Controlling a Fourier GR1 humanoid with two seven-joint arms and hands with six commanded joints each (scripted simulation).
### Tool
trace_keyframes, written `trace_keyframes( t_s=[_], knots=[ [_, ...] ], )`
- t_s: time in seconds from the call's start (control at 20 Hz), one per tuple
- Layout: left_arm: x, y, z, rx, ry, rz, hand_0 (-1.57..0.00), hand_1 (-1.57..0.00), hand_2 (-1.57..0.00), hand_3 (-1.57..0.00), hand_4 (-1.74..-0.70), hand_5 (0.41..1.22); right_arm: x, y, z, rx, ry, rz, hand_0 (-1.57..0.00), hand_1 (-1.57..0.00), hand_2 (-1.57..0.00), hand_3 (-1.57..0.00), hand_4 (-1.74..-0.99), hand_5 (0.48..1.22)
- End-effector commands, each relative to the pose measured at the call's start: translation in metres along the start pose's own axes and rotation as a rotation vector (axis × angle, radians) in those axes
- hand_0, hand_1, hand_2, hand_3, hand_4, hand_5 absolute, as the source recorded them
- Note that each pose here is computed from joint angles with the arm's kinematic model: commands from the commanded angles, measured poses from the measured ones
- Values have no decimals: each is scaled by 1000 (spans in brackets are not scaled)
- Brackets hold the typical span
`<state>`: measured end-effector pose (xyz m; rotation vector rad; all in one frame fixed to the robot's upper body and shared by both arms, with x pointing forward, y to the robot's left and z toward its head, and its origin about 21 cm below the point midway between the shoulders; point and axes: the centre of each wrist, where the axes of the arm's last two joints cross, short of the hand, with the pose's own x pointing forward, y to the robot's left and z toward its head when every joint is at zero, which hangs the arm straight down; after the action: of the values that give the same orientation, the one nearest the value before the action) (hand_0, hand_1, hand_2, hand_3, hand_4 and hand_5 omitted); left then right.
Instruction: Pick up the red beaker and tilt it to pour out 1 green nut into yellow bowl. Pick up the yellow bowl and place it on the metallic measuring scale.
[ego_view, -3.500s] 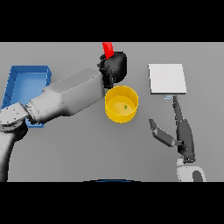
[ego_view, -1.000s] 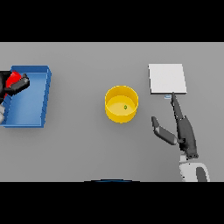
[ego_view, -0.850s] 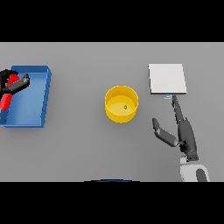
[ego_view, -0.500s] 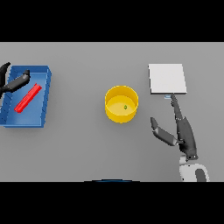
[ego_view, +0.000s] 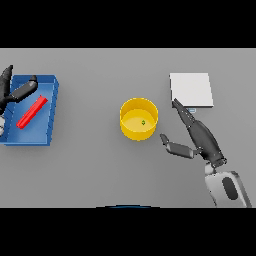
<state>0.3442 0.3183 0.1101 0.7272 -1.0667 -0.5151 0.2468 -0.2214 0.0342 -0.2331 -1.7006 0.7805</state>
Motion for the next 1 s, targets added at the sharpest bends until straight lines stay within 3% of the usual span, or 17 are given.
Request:
trace_keyframes(
  t_s=[0.0,0.25,0.4,0.95],
  knots=[
    [1,-1,1,-2,-9,1,-8,-6,-6,-6,-792,709,2,-2,-7,33,16,60,1,1,1,1,-1268,691],
    [-4,-1,0,-3,0,-1,-2,-1,-1,-1,-793,712,19,-10,-42,236,-67,398,1,1,1,1,-1276,668],
    [-4,-2,1,-10,-11,1,0,0,0,0,-795,721,23,-10,-56,336,-126,505,1,1,1,1,-1269,662],
    [0,0,-2,-6,-2,-7,1,1,1,1,-794,723,30,11,-102,617,-173,637,1,1,1,1,-1246,686]
  ],
)
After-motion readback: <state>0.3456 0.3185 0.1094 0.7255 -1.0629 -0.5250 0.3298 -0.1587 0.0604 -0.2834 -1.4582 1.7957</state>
